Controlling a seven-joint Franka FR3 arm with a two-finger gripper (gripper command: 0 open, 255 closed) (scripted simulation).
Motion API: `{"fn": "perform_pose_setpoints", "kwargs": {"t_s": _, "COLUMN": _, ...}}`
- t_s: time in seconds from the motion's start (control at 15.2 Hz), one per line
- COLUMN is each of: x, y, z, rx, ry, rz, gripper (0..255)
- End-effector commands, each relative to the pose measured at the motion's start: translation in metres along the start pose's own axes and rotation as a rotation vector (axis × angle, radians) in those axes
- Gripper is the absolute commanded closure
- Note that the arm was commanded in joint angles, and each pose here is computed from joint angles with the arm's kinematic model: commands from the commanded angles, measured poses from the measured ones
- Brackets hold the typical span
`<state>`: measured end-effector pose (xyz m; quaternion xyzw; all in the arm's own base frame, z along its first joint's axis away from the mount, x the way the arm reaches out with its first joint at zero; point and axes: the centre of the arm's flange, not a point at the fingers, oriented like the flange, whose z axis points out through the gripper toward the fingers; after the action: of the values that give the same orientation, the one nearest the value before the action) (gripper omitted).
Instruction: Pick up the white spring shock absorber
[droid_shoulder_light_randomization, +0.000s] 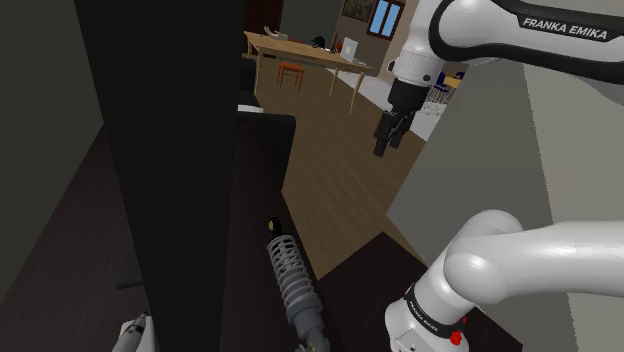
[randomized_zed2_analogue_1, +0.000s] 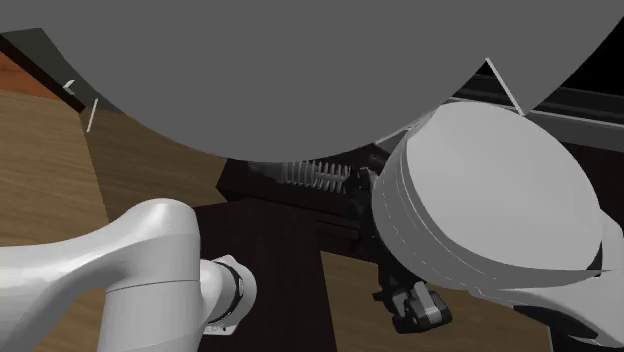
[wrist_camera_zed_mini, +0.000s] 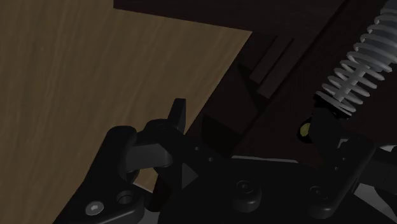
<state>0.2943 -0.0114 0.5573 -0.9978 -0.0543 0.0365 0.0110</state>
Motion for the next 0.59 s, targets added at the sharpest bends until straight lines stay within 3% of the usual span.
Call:
{"fn": "perform_pose_setpoints", "kwargs": {"t_s": 0.0, "x": 0.0, "y": 0.0, "z": 0.0, "rx": 0.0, "ry": 0.0, "rz": 0.0, "gripper": 0}}
{"fn": "perform_pose_setpoints", "kwargs": {"t_s": 0.53, "x": 0.034, "y": -0.069, "z": 0.072, "rx": -0.007, "ry": 0.01, "rz": 0.167, "gripper": 0}}
